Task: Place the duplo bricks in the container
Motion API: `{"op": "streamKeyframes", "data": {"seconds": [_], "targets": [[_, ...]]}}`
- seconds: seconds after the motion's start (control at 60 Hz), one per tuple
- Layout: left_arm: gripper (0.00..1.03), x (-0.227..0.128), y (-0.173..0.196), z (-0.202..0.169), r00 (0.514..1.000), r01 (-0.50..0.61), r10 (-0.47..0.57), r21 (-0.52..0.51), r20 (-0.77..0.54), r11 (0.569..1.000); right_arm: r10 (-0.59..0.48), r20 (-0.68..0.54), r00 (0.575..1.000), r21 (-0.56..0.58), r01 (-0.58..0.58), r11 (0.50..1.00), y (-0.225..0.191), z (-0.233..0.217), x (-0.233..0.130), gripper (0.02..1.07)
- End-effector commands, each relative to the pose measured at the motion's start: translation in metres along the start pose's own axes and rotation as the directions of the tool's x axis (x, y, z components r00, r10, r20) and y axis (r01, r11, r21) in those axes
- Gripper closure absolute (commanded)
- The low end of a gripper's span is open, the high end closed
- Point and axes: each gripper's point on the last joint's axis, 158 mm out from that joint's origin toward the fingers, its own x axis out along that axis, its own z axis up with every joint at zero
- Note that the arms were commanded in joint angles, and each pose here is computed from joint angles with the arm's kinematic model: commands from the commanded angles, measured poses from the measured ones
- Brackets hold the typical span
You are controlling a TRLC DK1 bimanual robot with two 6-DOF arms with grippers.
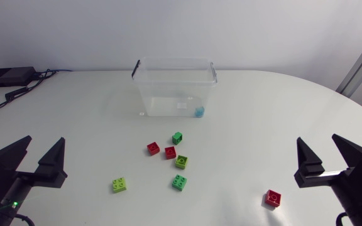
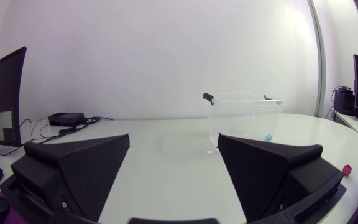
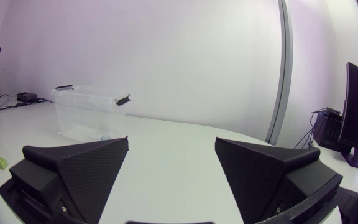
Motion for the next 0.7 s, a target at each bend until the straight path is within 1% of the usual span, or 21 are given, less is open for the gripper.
{"op": "streamKeyframes", "data": {"seconds": [0.0, 0.367, 0.433, 0.517, 0.683], "targets": [[0.04, 0.000, -0.002, -0.005, 1.000, 0.008, -0.008, -0.011, -0.011, 1.000, -0.002, -0.022, 1.000, 0.020, 0.002, 1.000, 0.001, -0.011, 0.001, 0.06], [0.04, 0.000, -0.002, -0.004, 1.000, 0.008, -0.008, -0.011, -0.004, 1.000, -0.003, -0.021, 1.000, 0.020, 0.004, 1.000, 0.000, -0.011, 0.001, 0.06], [0.04, 0.000, -0.002, -0.003, 1.000, 0.006, -0.006, -0.011, -0.001, 1.000, -0.009, -0.004, 1.000, 0.020, 0.010, 1.000, -0.001, -0.007, 0.001, 0.06], [0.04, 0.000, 0.001, 0.003, 1.000, -0.005, 0.005, -0.011, 0.020, 1.000, -0.022, 0.027, 0.999, 0.019, 0.021, 1.000, -0.004, 0.002, 0.000, 0.06], [0.05, -0.004, 0.002, 0.023, 0.998, -0.004, 0.005, -0.011, 0.058, 1.000, -0.013, 0.066, 0.998, 0.014, 0.012, 1.000, -0.003, 0.022, -0.002, 0.06]]}}
